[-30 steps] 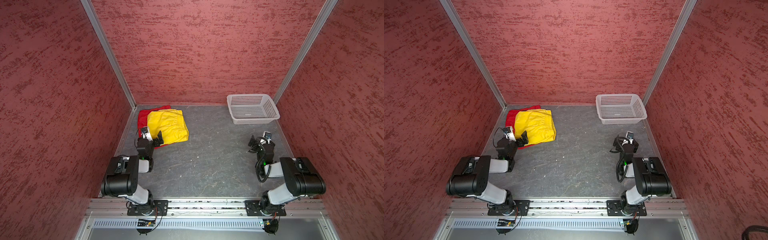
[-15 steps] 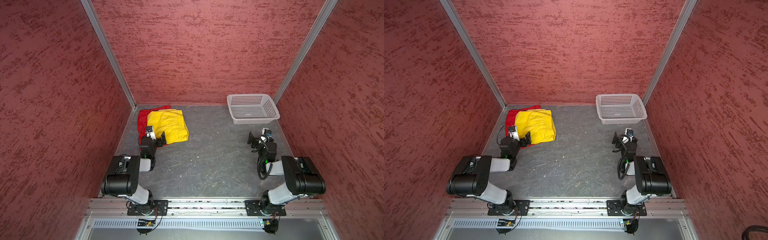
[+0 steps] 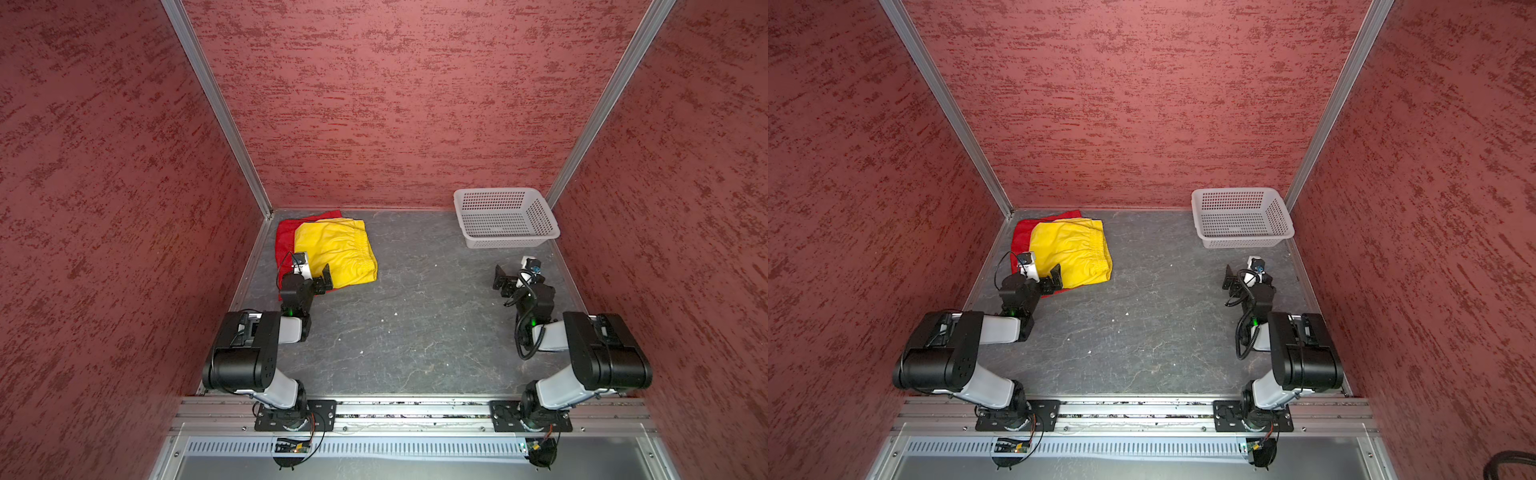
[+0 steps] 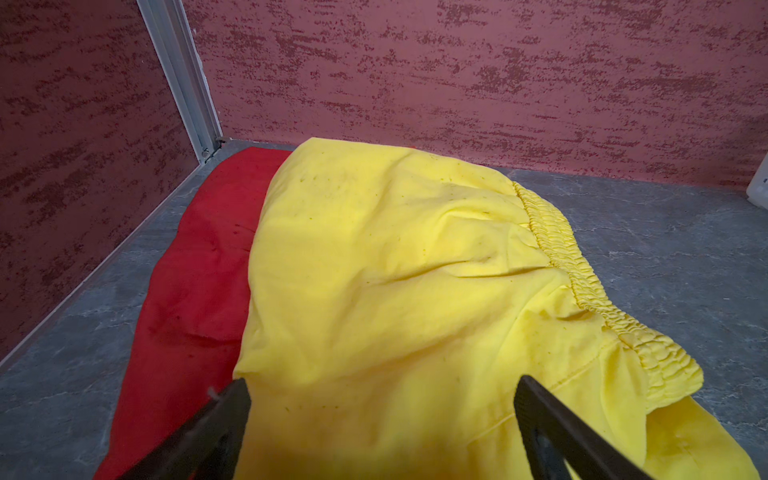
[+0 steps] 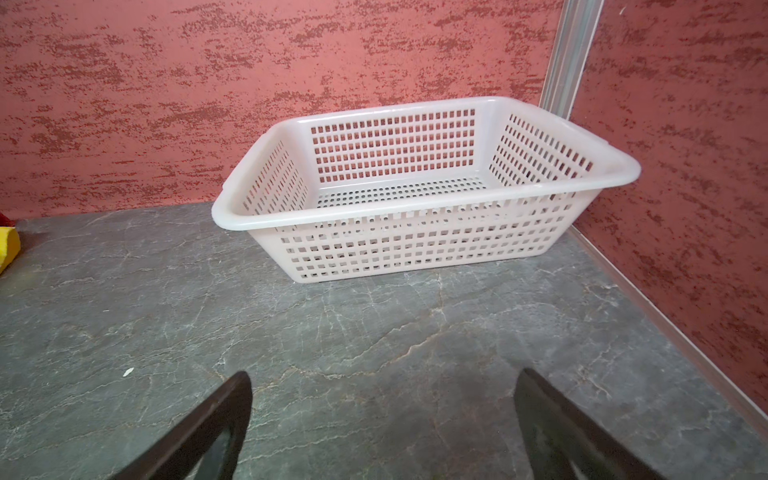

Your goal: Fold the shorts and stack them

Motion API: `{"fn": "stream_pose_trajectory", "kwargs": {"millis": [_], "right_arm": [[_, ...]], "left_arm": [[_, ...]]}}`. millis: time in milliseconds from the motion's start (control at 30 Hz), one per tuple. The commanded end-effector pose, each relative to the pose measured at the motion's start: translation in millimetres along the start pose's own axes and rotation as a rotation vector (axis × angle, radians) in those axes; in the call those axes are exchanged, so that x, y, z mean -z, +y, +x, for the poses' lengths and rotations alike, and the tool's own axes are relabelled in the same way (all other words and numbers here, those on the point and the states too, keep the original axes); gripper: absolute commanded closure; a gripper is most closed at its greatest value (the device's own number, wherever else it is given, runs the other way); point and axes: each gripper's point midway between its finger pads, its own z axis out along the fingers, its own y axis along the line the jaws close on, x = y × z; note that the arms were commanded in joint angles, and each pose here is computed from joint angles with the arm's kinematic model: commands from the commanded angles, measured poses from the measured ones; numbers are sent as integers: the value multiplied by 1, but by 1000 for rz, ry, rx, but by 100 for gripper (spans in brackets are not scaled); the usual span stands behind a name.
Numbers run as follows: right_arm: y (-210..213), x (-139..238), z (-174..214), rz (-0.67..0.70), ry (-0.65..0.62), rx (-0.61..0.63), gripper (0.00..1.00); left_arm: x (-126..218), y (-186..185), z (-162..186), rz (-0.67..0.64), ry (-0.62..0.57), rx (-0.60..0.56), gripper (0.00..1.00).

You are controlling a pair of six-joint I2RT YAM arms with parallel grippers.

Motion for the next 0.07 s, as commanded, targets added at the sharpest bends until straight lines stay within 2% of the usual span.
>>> {"fn": "stream_pose_trajectory", "kwargs": {"millis": [0, 33], "right_arm": [[2, 1, -8, -21, -26, 4, 1], [2, 1, -8, -21, -30, 4, 1]], "left_arm": [[-2, 0, -6, -3, -15, -11, 0], [-2, 0, -6, -3, -14, -12, 1]]}}
